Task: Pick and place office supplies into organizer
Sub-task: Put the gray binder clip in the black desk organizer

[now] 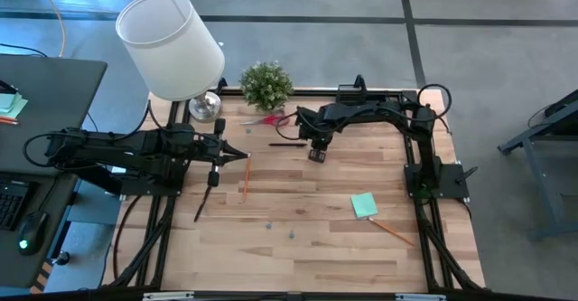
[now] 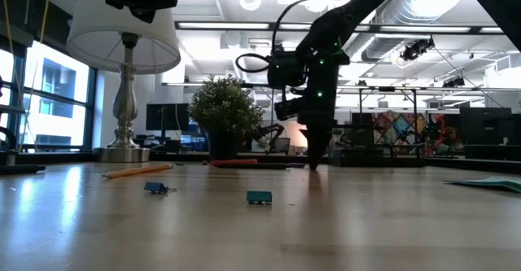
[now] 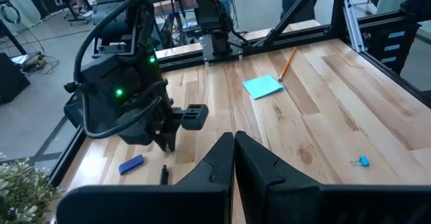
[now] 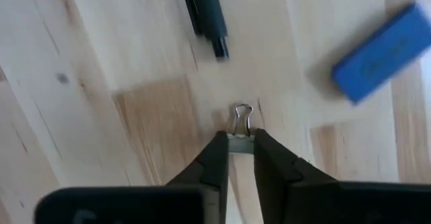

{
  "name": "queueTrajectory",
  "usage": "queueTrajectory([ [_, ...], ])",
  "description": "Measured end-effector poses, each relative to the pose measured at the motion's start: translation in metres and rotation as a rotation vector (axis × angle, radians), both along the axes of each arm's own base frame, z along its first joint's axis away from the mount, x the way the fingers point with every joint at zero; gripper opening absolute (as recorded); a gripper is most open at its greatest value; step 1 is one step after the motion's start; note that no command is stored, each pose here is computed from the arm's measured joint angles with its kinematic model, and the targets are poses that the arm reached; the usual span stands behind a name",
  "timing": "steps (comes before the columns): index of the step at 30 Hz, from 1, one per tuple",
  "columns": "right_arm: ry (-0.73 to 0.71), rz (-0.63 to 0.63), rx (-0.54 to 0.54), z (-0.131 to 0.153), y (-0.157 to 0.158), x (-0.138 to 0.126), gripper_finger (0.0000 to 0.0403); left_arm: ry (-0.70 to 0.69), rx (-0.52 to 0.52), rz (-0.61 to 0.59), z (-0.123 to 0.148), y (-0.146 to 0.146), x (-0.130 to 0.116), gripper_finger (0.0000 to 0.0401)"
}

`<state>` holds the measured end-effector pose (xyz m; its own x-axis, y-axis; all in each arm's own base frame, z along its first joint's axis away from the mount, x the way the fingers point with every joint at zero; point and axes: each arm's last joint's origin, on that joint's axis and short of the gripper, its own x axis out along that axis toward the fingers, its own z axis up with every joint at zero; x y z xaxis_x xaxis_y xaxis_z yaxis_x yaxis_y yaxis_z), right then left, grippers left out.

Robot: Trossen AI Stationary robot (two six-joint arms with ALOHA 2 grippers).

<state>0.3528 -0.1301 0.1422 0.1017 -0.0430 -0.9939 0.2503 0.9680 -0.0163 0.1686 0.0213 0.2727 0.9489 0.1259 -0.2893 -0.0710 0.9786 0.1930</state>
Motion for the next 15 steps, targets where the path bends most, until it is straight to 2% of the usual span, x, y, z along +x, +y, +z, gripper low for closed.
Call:
queueTrajectory([
  [3,0.058,-0.004,-0.004,0.010,0.003,-0.011,0.0048,0.000,0.000,0.000,0.000,0.000,0.000,0.0001],
  [8,0.103,-0.043,-0.086,0.044,-0.004,-0.032,0.0026,0.000,0.000,0.000,0.000,0.000,0.000,0.0001],
  [12,0.064,-0.112,-0.126,0.068,-0.023,-0.050,0.0024,0.000,0.000,0.000,0.000,0.000,0.000,0.0001],
  [15,0.056,-0.150,-0.138,0.073,-0.041,-0.061,0.0036,0.000,0.000,0.000,0.000,0.000,0.000,0.0001],
])
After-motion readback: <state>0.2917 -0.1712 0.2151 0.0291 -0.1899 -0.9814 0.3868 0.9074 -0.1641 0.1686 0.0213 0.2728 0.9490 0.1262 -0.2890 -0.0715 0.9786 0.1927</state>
